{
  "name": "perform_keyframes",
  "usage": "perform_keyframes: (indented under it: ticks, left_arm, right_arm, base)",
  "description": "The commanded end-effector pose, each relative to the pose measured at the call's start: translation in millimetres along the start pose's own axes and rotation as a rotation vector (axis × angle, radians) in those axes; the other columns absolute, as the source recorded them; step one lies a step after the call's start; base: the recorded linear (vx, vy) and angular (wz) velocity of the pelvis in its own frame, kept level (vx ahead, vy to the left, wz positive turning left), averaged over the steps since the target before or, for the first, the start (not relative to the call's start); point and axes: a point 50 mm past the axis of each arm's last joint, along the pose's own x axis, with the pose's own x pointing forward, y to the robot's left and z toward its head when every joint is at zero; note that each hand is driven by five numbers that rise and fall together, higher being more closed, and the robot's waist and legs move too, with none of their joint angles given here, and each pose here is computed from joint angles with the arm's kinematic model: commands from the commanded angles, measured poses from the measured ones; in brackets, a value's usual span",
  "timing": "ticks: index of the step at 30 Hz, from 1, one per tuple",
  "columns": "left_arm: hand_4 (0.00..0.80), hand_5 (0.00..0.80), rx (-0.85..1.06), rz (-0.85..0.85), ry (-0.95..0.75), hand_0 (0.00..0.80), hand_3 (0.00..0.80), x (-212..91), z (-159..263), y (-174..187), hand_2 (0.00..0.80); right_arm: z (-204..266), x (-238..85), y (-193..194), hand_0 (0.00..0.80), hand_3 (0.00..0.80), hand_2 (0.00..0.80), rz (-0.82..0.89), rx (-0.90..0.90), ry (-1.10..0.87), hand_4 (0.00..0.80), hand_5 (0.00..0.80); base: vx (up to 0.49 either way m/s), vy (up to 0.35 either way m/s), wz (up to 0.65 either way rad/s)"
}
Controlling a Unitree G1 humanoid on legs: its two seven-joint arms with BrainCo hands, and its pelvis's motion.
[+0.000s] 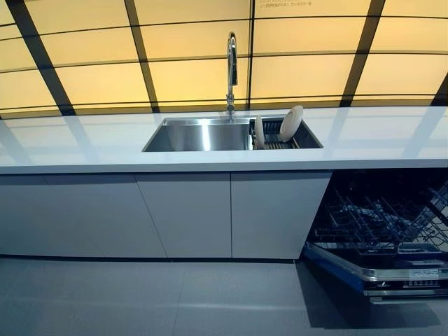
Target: Take plates into dishwasher
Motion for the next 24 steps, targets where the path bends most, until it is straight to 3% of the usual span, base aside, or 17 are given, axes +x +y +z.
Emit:
perform_keyframes:
  ticks: [1,24]
  left_arm:
    - [0.000,0.000,0.027,0.040,0.001,0.000,0.000,0.0,11.0,15.8,0.000]
    - [0.000,0.000,0.033,0.052,-0.015,0.000,0.000,-0.1,14.4,17.2,0.000]
  right_arm:
    - [20.3,1.6,10.9,0.000,0.000,0.000,0.041,-0.013,-0.032,0.000,0.000]
    - [20.4,2.2,9.2,0.000,0.000,0.000,0.043,0.002,-0.022,0.000,0.000]
  base:
    - [0.000,0.000,0.00]
    - [0.011,-0.005,0.00]
